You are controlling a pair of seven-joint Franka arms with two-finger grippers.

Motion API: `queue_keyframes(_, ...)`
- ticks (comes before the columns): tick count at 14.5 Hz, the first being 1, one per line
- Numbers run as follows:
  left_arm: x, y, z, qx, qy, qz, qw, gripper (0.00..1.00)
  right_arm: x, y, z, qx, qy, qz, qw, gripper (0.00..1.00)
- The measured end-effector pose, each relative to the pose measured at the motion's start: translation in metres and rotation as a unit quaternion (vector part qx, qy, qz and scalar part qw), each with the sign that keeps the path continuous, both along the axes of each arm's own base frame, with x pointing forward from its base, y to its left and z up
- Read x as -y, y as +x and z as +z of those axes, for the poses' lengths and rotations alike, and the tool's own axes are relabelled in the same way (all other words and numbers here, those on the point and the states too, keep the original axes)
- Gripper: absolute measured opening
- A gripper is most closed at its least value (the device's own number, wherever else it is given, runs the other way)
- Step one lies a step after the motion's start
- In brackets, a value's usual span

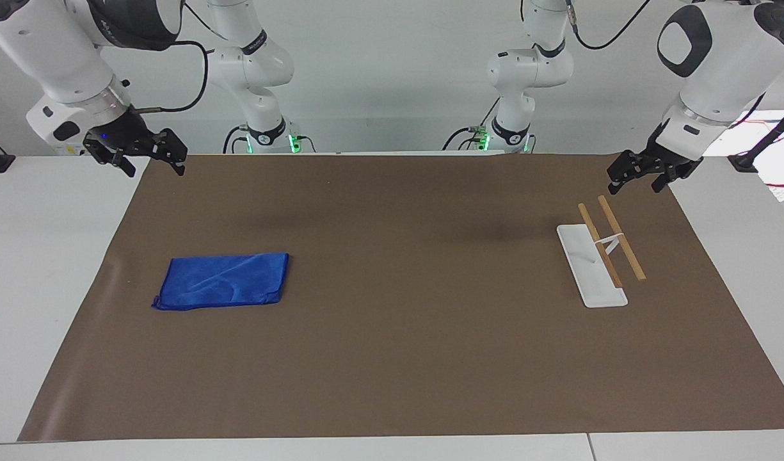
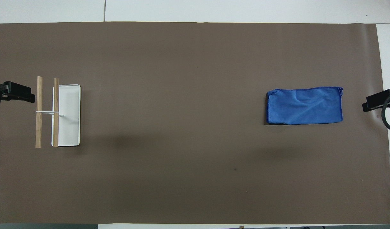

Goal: Right arm passes towel to left arm to hang

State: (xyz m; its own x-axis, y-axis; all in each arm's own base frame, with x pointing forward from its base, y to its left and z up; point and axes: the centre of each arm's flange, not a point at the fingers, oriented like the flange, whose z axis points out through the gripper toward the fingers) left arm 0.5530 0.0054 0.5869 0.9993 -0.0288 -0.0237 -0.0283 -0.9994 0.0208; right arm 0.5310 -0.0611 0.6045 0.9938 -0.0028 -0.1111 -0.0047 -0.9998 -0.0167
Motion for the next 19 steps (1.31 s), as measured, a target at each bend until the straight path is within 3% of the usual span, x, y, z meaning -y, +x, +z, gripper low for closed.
queue_keyframes(12, 0.000, 0.000, 0.000, 0.000, 0.000, 0.000, 1.000, 1.00, -0.007, 0.002, -0.003, 0.002, 0.000, 0.006, 1.000, 1.00)
queue_keyframes(15, 0.000, 0.000, 0.000, 0.000, 0.000, 0.000, 1.000, 1.00, -0.023, 0.013, -0.011, 0.036, -0.001, 0.021, 0.999, 1.00)
queue_keyframes(19, 0.000, 0.000, 0.000, 0.000, 0.000, 0.000, 1.000, 1.00, -0.051, 0.042, -0.062, 0.043, -0.005, 0.036, 0.998, 1.00)
